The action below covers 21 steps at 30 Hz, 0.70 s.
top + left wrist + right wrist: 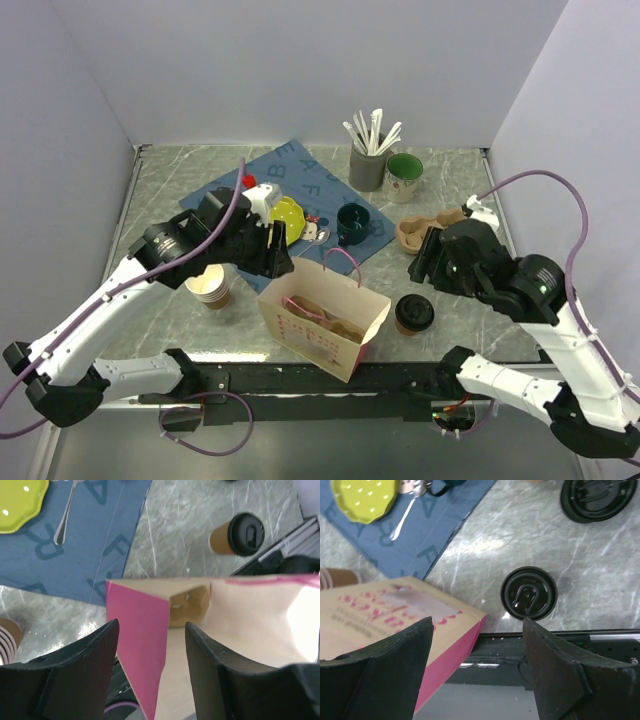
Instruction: Pack the takeout coffee
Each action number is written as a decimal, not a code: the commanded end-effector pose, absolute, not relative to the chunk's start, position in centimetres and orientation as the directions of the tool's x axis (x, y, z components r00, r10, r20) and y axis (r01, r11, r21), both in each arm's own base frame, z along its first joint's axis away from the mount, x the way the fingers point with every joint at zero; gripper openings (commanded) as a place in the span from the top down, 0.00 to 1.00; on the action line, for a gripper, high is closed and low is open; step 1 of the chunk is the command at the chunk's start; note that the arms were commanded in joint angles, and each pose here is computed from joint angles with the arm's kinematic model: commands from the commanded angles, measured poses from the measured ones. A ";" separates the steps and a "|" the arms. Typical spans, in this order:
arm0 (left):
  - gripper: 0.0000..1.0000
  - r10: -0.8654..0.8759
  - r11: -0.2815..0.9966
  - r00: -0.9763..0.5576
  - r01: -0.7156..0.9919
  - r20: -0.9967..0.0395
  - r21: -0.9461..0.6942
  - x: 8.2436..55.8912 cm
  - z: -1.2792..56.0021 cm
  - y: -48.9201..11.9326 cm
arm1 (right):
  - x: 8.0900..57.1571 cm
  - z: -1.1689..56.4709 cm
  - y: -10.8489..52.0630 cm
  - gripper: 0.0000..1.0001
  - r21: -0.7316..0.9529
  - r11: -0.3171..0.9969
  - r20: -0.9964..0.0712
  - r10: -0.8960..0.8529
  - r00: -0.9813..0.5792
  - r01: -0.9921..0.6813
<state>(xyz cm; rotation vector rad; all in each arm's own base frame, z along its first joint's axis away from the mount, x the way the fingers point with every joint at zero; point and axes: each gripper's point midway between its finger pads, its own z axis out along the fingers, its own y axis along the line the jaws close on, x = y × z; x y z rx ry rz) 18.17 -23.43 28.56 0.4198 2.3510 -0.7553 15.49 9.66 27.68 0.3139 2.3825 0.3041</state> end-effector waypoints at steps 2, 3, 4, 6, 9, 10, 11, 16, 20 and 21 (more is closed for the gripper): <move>0.40 0.190 0.738 -0.706 0.561 -0.683 -0.375 17.1 28.5 -23.1 | 16.0 25.1 7.8 0.21 0.147 0.965 -0.567 0.261 -0.781 0.216; 0.41 0.199 0.735 -0.702 0.568 -0.683 -0.370 17.1 28.2 -23.2 | 16.4 25.2 7.9 0.21 0.152 0.966 -0.573 0.258 -0.778 0.209; 0.42 0.203 0.740 -0.699 0.568 -0.686 -0.360 17.4 28.0 -23.2 | 16.5 25.0 8.0 0.21 0.148 0.968 -0.570 0.252 -0.782 0.204; 0.46 0.218 0.742 -0.685 0.579 -0.695 -0.337 17.9 27.8 -23.4 | 16.8 24.5 7.9 0.21 0.140 0.968 -0.563 0.252 -0.787 0.210; 0.51 0.216 0.742 -0.660 0.590 -0.720 -0.318 18.9 28.1 -23.9 | 17.1 23.0 7.8 0.21 0.125 0.965 -0.537 0.261 -0.802 0.230; 0.53 0.216 0.739 -0.658 0.593 -0.722 -0.319 19.1 28.2 -24.1 | 17.0 22.0 7.7 0.21 0.110 0.967 -0.523 0.254 -0.813 0.231; 0.58 0.212 0.741 -0.661 0.589 -0.720 -0.323 19.2 28.2 -24.2 | 17.2 21.4 7.8 0.21 0.108 0.967 -0.516 0.254 -0.818 0.232; 0.96 0.204 0.799 -0.706 0.520 -0.678 -0.302 19.0 27.0 -22.7 | 17.0 17.1 7.4 0.17 0.045 0.965 -0.404 0.254 -0.879 0.258; 0.99 0.139 0.832 -0.715 0.459 -0.685 -0.310 18.9 27.3 -21.5 | 16.8 14.5 7.1 0.16 0.019 0.962 -0.374 0.259 -0.891 0.271; 0.99 0.121 0.830 -0.711 0.456 -0.693 -0.322 18.7 27.7 -21.4 | 16.9 14.1 7.2 0.15 0.024 0.963 -0.372 0.258 -0.892 0.269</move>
